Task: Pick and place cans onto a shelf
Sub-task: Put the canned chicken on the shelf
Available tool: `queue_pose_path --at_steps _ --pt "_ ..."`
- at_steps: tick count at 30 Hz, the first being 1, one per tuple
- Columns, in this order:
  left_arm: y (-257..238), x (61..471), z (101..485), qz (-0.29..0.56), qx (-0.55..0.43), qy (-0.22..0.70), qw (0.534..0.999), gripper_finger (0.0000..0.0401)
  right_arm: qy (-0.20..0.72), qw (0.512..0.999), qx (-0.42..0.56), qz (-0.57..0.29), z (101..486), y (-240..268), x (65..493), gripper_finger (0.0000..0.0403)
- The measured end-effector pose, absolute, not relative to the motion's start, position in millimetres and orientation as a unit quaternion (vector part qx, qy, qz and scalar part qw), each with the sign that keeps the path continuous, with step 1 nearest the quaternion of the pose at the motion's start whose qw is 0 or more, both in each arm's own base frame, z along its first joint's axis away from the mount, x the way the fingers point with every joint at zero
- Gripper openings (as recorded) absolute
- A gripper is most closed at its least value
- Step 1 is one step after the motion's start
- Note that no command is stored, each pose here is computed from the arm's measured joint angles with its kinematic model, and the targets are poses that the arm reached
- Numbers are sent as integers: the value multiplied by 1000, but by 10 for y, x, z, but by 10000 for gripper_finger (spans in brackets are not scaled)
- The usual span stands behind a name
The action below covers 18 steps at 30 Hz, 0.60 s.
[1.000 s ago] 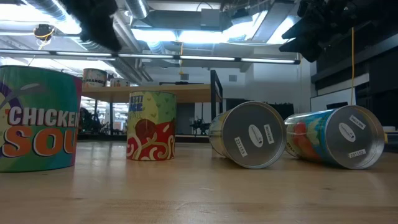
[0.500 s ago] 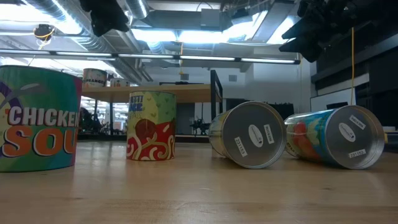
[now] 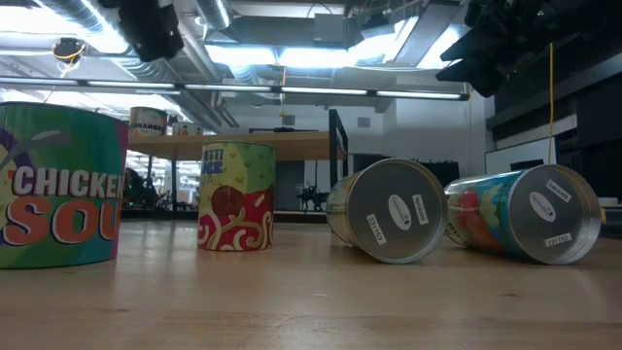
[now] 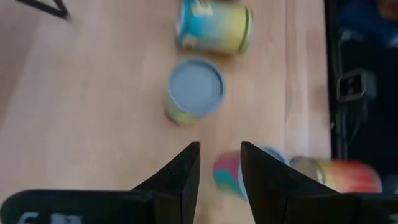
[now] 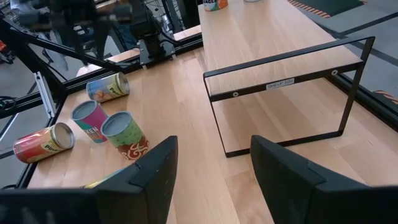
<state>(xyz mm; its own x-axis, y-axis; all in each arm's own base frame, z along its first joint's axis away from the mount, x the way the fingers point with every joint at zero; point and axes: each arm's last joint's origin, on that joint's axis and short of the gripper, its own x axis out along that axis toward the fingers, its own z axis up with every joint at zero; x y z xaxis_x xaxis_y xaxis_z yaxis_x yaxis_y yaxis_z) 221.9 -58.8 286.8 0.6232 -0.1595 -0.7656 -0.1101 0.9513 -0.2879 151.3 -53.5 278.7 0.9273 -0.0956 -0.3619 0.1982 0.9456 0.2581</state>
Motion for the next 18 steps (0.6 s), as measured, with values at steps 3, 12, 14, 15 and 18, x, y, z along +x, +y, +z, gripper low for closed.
queue_pose_path --at_steps 3,12,14,15,18 --pt "-708 2296 2738 -22 -139 462 876 109 175 971 146 -76 2787 -535 1513 207" --pt "-927 2422 2459 -36 -114 518 847 109 175 971 147 -76 2787 -535 1513 207" --pt "-964 2431 2422 -36 -114 525 843 109 175 971 146 -76 2787 -535 1513 207" --pt "-985 2438 2405 -37 -113 527 841 109 175 971 147 -76 2787 -535 1513 207" --pt "-1042 2451 2350 -41 -106 536 837 109 175 971 147 -76 2788 -535 1513 207"
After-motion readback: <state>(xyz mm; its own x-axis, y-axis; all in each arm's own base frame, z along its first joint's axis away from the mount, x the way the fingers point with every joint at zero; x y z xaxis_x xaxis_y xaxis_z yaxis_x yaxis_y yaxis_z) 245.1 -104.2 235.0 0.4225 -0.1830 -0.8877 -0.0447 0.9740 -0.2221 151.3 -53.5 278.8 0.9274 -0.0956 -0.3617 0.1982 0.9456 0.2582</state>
